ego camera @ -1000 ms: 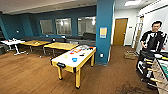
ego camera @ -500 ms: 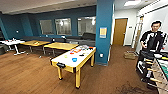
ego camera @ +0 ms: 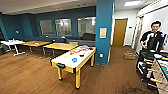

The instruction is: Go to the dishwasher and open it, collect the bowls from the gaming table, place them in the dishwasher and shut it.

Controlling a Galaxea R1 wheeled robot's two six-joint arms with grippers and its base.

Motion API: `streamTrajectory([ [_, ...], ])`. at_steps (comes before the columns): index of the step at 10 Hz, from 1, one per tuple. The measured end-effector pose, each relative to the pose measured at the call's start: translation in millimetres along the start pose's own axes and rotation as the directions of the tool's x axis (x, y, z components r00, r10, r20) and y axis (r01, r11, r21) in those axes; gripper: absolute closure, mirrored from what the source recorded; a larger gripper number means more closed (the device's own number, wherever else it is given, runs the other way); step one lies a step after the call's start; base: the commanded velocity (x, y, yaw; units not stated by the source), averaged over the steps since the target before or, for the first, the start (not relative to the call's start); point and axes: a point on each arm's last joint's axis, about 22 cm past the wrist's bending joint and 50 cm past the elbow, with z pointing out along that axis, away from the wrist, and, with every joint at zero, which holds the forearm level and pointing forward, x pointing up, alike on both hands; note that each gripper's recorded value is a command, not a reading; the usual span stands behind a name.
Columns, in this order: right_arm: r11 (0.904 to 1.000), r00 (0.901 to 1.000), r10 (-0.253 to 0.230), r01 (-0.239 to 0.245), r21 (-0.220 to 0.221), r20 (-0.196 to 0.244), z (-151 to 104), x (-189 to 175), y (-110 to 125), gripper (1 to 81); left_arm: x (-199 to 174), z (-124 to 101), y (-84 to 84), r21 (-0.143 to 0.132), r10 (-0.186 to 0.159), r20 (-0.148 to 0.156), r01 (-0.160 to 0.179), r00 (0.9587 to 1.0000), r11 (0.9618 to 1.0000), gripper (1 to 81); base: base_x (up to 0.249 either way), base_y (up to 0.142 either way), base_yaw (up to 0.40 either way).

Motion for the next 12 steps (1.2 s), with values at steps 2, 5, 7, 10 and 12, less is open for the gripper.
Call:
streamTrajectory([
  [2,1.0000,1.0000,0.000,0.000,0.000,0.003,0.2,1.3,-0.4,1.0,5.4,0.7,-0.6,0.000,0.001,-0.003,-0.001,1.0000,1.0000,1.0,0.113,0.000,0.000],
  [5,1.0000,1.0000,-0.001,0.001,0.000,-0.001,0.2,4.9,-0.1,1.0,13.8,1.5,-0.2,-0.001,0.004,-0.018,-0.004,0.9998,1.0000,1.0,0.113,0.000,0.000],
  [7,1.0000,1.0000,-0.002,0.002,-0.001,-0.006,0.1,7.3,0.4,1.0,8.7,0.9,-0.1,-0.001,0.002,-0.012,-0.002,0.9999,1.0000,1.0,0.113,0.067,0.000],
  [10,1.0000,1.0000,-0.002,0.002,-0.001,-0.004,0.1,7.4,0.6,1.0,11.3,1.8,2.0,-0.004,0.002,-0.014,-0.002,0.9999,1.0000,1.0,0.114,0.079,0.000],
  [12,1.0000,1.0000,-0.002,0.002,0.000,-0.003,0.2,5.8,-0.1,1.0,9.0,0.7,-2.0,0.003,0.002,-0.012,-0.002,0.9999,1.0000,1.0,0.130,0.075,0.000],
])
